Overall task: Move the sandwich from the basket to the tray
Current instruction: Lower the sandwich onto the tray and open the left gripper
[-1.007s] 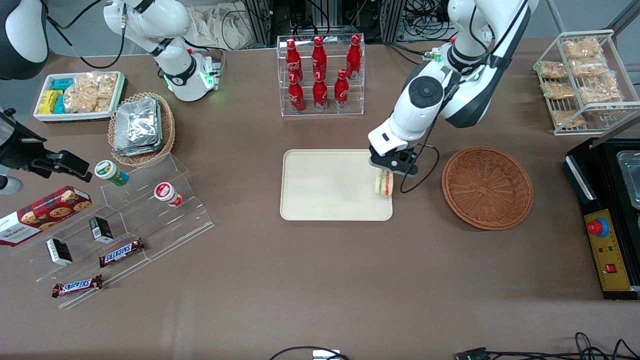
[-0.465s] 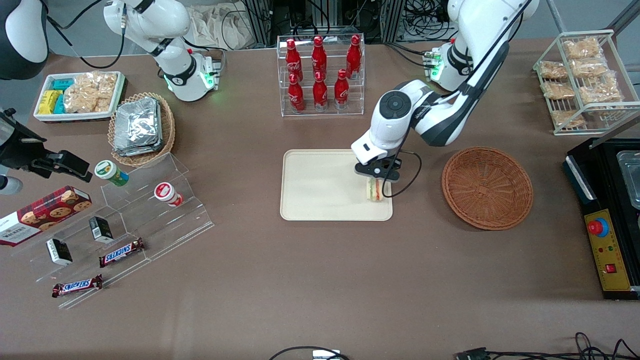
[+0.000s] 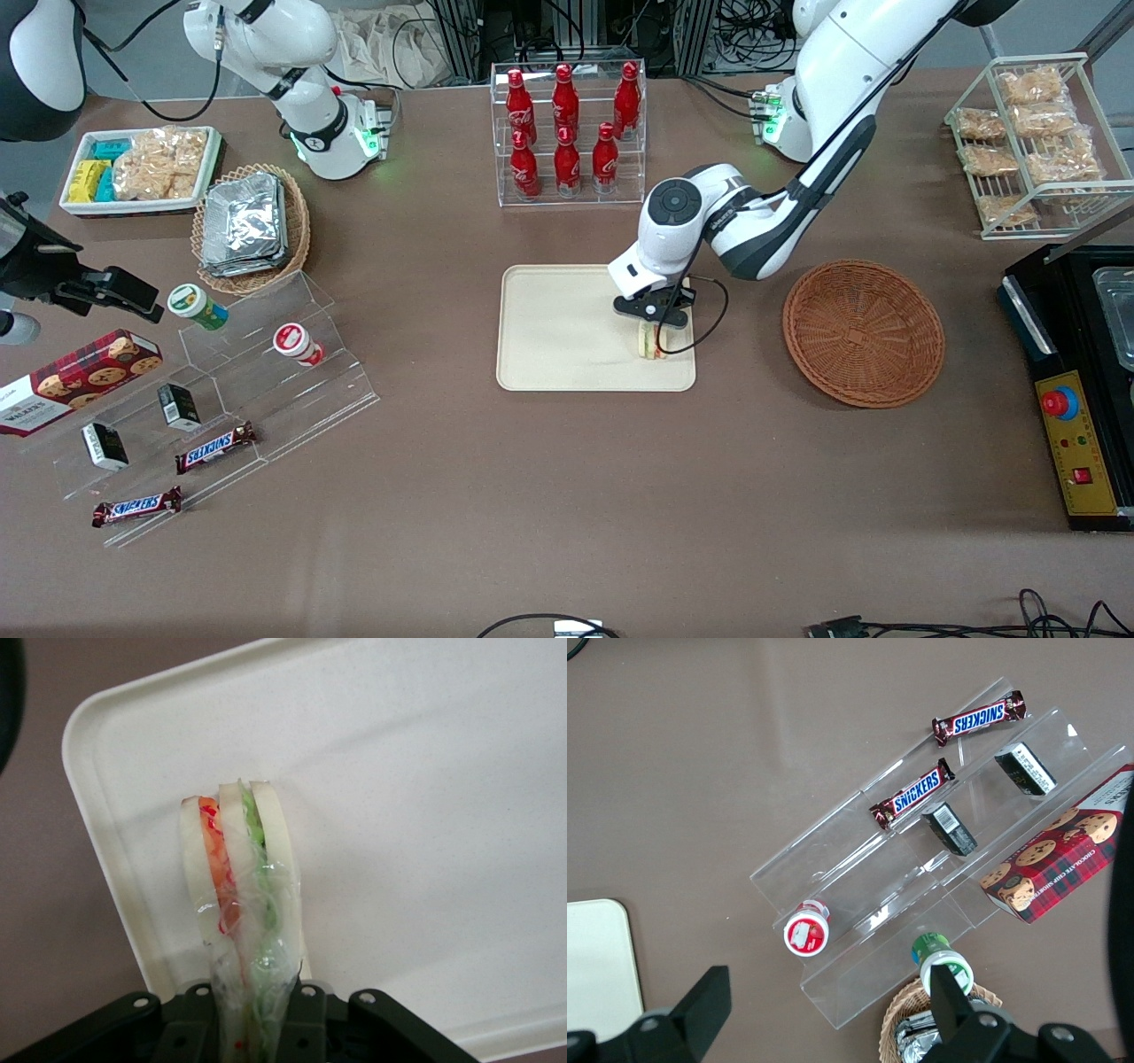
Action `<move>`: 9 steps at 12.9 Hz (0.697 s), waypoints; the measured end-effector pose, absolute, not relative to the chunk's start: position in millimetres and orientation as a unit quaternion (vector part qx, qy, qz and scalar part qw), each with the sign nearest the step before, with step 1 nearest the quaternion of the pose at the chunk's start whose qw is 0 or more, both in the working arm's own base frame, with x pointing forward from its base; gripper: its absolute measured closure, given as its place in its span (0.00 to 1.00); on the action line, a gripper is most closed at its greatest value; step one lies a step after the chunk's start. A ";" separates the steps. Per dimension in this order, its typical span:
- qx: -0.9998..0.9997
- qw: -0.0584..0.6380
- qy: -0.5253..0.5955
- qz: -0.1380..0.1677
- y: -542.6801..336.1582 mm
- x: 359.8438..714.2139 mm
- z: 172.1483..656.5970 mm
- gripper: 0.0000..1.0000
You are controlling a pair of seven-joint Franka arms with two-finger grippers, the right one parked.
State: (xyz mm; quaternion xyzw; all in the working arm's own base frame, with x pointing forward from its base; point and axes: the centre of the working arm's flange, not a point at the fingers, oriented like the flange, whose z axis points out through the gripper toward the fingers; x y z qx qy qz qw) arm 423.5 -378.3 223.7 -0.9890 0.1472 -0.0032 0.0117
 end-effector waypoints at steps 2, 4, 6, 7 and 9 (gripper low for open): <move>-0.989 0.012 0.147 -0.002 -380.9 421.2 220.9 0.75; -0.989 0.012 0.147 -0.002 -381.0 421.4 221.1 0.59; -0.989 0.012 0.145 -0.002 -380.5 422.3 221.2 0.38; -0.990 0.011 0.142 -0.004 -380.1 425.3 222.9 0.29; -0.991 0.015 0.130 -0.010 -377.9 440.5 232.9 0.07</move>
